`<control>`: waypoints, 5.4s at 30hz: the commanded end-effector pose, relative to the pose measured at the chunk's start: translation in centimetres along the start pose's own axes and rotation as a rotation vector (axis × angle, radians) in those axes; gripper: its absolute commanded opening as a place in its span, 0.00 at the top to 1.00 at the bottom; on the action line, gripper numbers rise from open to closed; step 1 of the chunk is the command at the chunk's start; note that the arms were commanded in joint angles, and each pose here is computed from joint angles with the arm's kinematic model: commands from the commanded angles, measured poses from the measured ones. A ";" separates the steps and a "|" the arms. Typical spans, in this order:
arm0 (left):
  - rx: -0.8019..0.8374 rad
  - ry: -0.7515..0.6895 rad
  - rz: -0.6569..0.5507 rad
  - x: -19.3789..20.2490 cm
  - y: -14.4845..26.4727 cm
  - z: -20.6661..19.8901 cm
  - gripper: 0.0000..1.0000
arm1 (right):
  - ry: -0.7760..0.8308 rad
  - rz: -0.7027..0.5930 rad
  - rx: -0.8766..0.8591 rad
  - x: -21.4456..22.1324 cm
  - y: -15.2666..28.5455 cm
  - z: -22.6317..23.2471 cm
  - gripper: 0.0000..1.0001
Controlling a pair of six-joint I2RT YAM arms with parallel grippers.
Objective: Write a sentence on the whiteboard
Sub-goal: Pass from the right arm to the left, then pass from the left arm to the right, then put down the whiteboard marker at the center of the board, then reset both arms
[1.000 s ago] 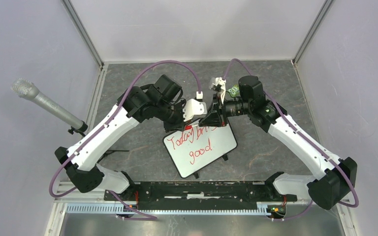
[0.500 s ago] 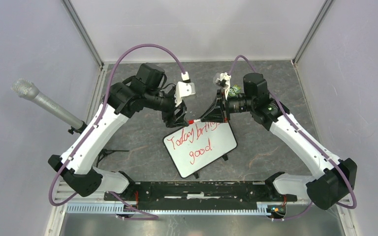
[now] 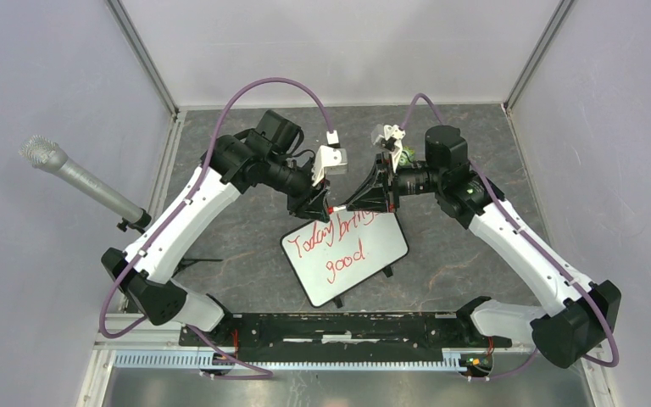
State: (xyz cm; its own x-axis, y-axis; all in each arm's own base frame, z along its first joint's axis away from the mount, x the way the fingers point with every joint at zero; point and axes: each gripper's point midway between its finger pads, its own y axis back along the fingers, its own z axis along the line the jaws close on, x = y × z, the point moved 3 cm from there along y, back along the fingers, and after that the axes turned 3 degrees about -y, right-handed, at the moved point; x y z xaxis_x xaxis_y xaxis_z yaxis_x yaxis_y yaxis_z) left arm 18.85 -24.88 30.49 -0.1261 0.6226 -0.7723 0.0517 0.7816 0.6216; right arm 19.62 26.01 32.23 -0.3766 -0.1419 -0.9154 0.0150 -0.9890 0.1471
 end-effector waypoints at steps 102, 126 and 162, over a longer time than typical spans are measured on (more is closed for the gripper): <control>-0.493 -0.022 0.007 -6.2 3.9 7.1 0.00 | -0.038 0.130 0.517 1.4 12.9 -11.2 1.00; -0.939 0.655 0.001 6.8 2.1 17.9 0.00 | -0.296 0.411 1.321 19.9 30.9 -21.7 0.99; -0.913 0.687 -0.072 6.1 6.9 17.8 0.00 | -0.208 0.308 1.232 14.2 30.7 -20.2 0.12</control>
State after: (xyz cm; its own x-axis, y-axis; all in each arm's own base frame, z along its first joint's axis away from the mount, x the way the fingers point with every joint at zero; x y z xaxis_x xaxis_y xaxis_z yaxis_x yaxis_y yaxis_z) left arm 34.79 -15.58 21.92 -0.7207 0.2740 -0.6367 -0.5673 0.2947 0.7690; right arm 30.63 -8.11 9.26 -0.7830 -0.2272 -0.5791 -0.5661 -0.1259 0.8147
